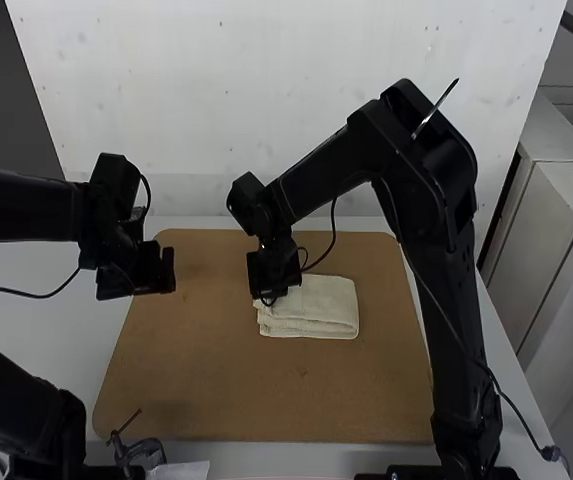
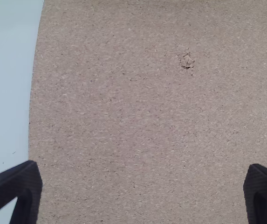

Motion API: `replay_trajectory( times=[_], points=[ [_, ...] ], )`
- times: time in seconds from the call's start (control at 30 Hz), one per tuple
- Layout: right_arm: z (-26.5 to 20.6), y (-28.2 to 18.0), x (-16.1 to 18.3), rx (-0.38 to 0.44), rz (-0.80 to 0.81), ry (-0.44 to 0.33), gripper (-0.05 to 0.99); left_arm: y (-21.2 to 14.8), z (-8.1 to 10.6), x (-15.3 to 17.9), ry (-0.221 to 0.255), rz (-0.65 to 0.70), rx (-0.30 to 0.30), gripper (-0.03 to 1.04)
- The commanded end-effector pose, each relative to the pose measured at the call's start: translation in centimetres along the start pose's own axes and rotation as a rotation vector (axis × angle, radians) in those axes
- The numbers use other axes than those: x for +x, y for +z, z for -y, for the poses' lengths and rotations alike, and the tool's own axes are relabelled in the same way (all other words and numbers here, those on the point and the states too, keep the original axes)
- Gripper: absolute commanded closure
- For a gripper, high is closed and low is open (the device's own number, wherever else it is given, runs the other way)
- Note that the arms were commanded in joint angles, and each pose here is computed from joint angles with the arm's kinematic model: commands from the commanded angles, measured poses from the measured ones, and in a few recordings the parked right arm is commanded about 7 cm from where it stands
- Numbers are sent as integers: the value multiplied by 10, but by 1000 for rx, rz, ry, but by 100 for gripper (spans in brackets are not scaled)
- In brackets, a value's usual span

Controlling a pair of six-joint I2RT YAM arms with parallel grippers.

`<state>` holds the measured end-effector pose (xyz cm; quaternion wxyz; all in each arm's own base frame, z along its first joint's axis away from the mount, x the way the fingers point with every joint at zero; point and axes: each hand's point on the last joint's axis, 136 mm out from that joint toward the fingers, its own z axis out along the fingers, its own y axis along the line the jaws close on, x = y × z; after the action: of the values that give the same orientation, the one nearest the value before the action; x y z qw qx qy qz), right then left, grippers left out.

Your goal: Fold the towel.

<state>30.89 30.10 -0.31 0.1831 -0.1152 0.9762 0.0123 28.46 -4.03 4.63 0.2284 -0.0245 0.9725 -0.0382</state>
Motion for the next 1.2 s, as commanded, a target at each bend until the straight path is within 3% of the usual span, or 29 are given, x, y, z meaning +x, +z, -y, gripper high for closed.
replay_trajectory(
  times=[0.0, 0.17, 0.37, 0.4, 0.5, 0.6, 0.7, 0.73, 0.93, 1.17],
  points=[
    [-22, -4, 3, -41, 12, -8, 92, 2, -3, 0, 6, -4, 0, 4],
    [-30, -8, 4, -60, 17, -17, 92, 2, -4, 0, 6, -3, 2, 4],
    [-14, -9, -9, -51, 28, 26, 91, 2, -4, 1, 9, -4, 2, 4],
    [-11, -13, -13, -53, 36, 30, 87, 2, -5, 1, 7, -3, 2, 4],
    [2, -30, -28, -56, 68, 52, 58, 1, -4, 0, 11, 0, 4, 4],
    [22, -50, -47, -62, 107, 87, 40, -3, -3, -4, 12, 19, 9, 4],
    [46, -67, -61, -61, 143, 123, 4, -7, -2, -9, 13, 39, 12, 4],
    [53, -73, -63, -61, 153, 133, -3, -8, -2, -10, 14, 45, 14, 4],
    [119, -90, -70, -23, 219, 226, -3, -16, 0, -19, 15, 80, 20, 4],
    [218, -109, -47, 65, 356, 304, -3, -20, -2, -19, 14, 92, 11, 4]
  ],
)
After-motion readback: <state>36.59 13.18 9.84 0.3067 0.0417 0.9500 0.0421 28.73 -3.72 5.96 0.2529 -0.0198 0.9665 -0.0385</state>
